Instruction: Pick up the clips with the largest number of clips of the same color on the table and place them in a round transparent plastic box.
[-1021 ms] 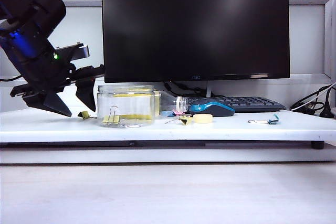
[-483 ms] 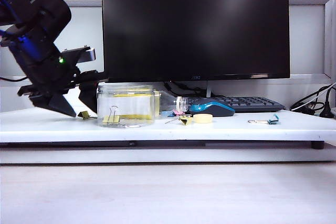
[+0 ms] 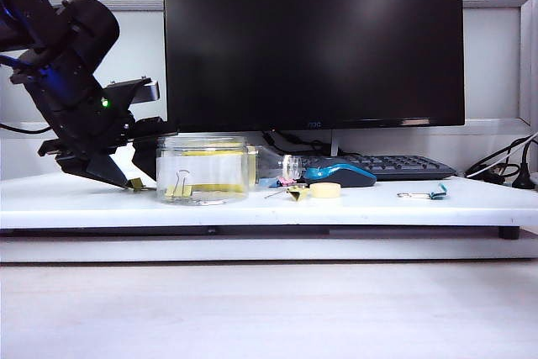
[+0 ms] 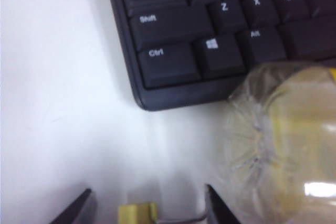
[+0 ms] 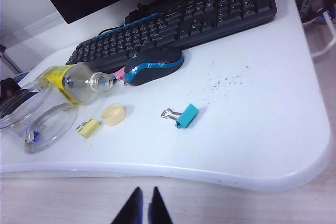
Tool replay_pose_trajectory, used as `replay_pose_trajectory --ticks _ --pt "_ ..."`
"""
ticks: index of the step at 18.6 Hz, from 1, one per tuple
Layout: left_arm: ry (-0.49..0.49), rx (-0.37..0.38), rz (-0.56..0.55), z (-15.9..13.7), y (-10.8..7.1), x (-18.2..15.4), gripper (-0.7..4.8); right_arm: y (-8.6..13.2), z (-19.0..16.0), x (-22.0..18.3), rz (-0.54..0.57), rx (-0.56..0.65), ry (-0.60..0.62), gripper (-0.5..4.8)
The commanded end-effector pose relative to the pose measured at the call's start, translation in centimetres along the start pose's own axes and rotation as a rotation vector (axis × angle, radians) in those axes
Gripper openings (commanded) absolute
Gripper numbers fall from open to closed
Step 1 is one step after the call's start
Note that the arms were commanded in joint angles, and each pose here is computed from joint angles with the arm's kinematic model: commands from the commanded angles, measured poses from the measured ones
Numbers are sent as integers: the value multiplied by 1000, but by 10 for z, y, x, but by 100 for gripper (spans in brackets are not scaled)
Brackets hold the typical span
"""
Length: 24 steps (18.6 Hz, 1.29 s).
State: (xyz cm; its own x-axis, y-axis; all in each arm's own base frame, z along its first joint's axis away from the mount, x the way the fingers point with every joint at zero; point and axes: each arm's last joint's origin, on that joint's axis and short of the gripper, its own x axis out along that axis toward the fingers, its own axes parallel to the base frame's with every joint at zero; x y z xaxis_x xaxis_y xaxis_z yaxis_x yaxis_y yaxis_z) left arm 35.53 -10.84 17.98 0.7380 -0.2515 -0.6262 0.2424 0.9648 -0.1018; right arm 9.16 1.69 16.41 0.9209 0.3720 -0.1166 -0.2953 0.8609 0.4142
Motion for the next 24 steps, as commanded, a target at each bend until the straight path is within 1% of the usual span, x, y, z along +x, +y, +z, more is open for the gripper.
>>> replay_pose_trajectory --ticks 1,3,5,6,8,11,12,13,20,22,24 --pt "92 4 14 -13 2 4 257 1 2 -1 2 -9 -19 30" --pt "117 8 17 -15 2 4 235 1 3 -1 -2 -9 -21 30" --pt "144 30 17 -18 2 3 167 0 3 -1 -14 -9 -25 30" --pt "157 33 18 -19 2 3 153 0 3 -1 -16 -9 -25 30" --pt "172 46 22 -21 2 3 150 0 2 -1 -16 -9 -24 30" --pt "175 46 22 -21 2 3 136 0 2 -1 -16 -9 -23 30" --pt "175 46 23 -21 2 3 80 0 2 -1 -16 -8 -23 30" --pt "175 46 23 -21 2 3 52 0 2 -1 -16 -8 -23 30" --pt "171 47 33 -20 3 2 51 0 2 -1 -17 -7 -20 30" --pt "152 48 44 -16 2 -3 51 0 2 -1 -17 -7 -20 30" --pt "109 49 40 -2 1 -13 51 0 2 -1 -17 -7 -20 30"
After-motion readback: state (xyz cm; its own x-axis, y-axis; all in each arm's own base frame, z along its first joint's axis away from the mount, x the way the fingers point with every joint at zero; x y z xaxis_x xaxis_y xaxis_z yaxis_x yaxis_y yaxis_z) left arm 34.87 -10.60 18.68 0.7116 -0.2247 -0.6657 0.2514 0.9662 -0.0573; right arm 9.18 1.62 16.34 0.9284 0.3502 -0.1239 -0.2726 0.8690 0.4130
